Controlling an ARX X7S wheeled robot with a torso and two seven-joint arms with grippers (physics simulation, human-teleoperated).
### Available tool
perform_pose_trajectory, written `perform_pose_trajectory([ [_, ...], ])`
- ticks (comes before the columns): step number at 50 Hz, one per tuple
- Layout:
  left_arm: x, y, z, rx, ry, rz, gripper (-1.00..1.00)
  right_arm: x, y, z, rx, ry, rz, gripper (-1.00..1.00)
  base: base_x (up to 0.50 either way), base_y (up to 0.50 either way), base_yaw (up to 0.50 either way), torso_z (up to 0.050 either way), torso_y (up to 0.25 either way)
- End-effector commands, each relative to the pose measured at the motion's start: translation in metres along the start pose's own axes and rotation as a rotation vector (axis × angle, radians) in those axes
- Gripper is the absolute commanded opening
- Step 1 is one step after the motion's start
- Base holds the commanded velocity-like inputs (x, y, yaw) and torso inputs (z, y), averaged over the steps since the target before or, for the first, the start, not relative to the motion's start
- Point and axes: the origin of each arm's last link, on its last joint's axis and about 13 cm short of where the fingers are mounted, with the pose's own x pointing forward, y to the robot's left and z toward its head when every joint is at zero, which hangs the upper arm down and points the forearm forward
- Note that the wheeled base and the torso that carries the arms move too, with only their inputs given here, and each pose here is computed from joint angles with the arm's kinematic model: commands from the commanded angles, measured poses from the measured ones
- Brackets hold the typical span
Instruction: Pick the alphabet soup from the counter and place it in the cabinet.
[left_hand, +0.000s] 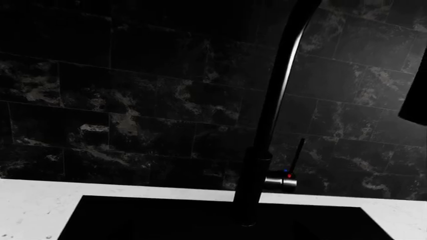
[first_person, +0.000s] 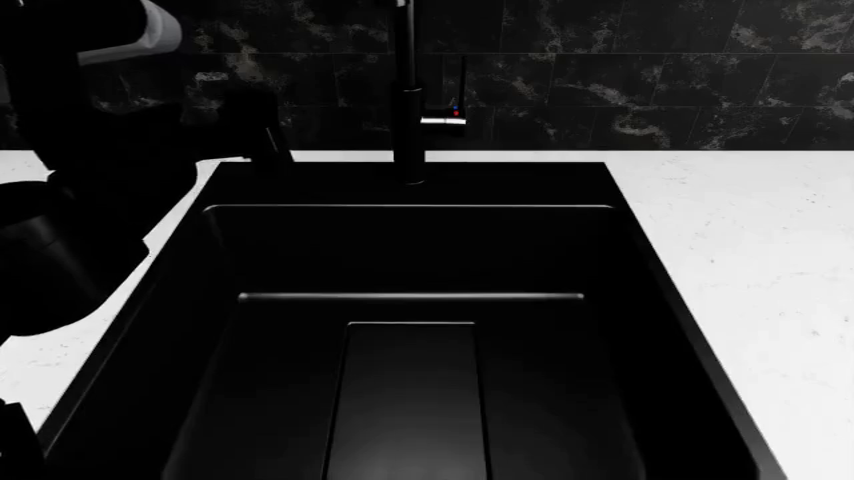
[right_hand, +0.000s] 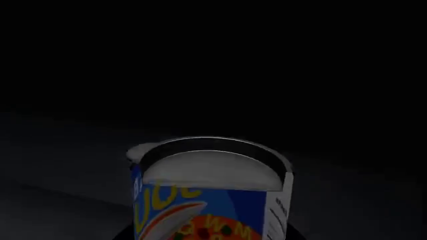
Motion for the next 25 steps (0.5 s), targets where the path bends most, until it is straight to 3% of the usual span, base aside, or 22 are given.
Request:
perform_pose_trajectory([
  [1,-0.002,0.0,0.0,-0.005,-0.005,0.0,1.0,-0.019,0.008,-0.036,0.043,0.231,0.064,1.0,0.0,0.0,0.0,0.0,0.0],
  [25,-0.006,-0.002,0.0,-0.012,-0.007,-0.004,1.0,-0.065,0.017,-0.018,0.088,0.155,0.066,1.0,0.0,0.0,0.0,0.0,0.0],
])
